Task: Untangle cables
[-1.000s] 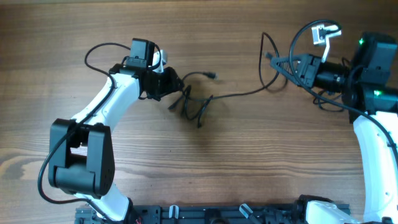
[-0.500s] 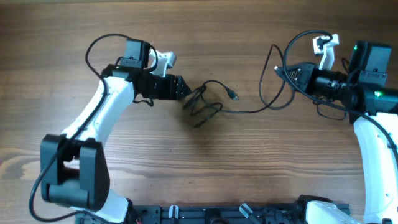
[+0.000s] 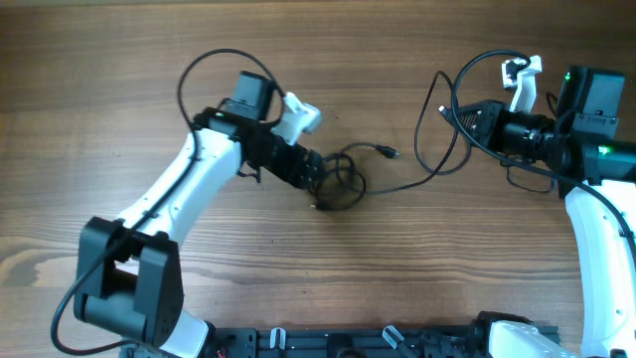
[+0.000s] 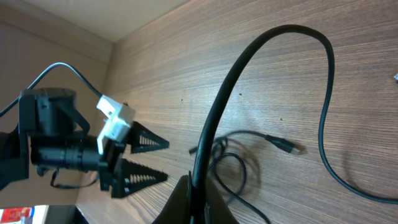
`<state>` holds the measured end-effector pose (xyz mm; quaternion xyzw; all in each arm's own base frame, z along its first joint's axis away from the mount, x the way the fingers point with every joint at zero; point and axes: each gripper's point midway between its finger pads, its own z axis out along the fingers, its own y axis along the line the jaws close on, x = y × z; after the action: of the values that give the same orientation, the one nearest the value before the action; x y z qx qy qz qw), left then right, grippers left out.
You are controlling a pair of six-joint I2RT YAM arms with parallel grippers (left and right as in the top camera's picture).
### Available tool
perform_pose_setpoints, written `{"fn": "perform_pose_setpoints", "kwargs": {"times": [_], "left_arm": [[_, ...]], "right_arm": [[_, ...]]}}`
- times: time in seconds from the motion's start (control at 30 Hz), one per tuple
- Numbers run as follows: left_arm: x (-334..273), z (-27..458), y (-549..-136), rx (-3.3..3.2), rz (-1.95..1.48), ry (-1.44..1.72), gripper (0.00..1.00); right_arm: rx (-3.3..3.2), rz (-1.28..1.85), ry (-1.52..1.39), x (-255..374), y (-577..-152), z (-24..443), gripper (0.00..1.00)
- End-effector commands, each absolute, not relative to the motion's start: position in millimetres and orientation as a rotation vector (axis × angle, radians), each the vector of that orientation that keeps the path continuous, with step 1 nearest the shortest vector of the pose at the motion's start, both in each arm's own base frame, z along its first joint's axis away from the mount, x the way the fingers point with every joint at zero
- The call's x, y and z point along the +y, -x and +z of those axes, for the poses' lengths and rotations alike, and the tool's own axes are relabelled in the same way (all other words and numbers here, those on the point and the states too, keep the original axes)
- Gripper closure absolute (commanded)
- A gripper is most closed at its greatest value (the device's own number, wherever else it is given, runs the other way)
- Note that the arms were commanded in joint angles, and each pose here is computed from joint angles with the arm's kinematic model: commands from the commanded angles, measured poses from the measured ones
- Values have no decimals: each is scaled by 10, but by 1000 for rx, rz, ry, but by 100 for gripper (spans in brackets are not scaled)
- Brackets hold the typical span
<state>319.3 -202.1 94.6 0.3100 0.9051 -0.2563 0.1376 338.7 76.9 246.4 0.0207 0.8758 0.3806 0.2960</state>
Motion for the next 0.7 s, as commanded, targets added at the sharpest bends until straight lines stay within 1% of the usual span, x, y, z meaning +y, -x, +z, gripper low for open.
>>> {"fn": "perform_pose_setpoints", "kwargs": {"times": [0.0, 0.23, 0.27, 0.33, 0.4, 0.47, 0.67], "left_arm": [[-2114, 862, -3124, 2604, -571, -1035, 19], [-2349, 714, -2968, 2604, -565, -1149, 19], [-2369, 684, -2949, 2609, -567, -1160, 24], [-2402, 655, -2917, 2611, -570, -1178, 31], [-2455, 621, -2847, 2594, -569, -1248, 41], [-2510, 584, -2737, 2590, -577, -1316, 44], [-2676, 392, -2477, 2551, -562, -1502, 43]], "right_arm": [[2303, 978, -24, 743, -3370, 2552, 96], [2303, 978, -25, 744, -3370, 2552, 96], [2303, 978, -25, 744, -3370, 2552, 95], [2303, 978, -25, 744, -3371, 2551, 95], [2303, 978, -25, 744, -3370, 2552, 95], [2303, 978, -25, 744, -3370, 2552, 94], [2303, 979, -25, 745, -3370, 2552, 92]]}}
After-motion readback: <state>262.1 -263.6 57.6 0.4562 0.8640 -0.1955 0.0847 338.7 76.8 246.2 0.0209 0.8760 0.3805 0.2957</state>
